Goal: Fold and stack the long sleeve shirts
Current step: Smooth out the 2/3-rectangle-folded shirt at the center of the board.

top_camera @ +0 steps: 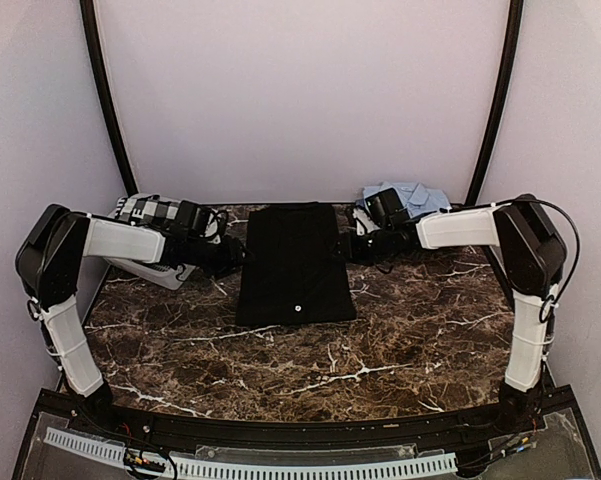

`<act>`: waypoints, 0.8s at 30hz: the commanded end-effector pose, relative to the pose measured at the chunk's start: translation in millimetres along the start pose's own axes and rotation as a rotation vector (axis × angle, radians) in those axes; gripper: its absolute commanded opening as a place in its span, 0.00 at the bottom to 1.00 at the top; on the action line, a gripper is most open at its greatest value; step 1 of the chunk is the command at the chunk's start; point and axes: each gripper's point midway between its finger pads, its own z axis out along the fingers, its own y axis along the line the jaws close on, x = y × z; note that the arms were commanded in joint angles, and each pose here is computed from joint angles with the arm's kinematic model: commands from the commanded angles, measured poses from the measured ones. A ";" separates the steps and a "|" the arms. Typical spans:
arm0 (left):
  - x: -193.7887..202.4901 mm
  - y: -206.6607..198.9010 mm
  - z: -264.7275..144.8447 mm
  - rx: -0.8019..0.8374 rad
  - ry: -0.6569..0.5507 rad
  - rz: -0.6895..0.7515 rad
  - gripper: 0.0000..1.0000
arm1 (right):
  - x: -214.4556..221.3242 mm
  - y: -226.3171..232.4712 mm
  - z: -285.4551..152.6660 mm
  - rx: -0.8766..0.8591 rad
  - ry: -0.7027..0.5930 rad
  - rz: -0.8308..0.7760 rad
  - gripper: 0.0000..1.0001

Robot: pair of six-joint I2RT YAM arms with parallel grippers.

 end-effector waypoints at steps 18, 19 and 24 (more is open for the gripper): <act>17.7 4.3 32.0 0.037 0.129 0.003 0.37 | 12.8 -14.4 42.2 -0.022 0.077 -0.046 0.50; 17.4 2.6 31.7 0.041 0.129 0.003 0.33 | 13.0 -14.3 42.6 -0.024 0.078 -0.045 0.48; 14.6 -6.0 30.6 0.069 0.132 0.007 0.23 | 15.8 -13.4 43.8 -0.036 0.087 -0.042 0.40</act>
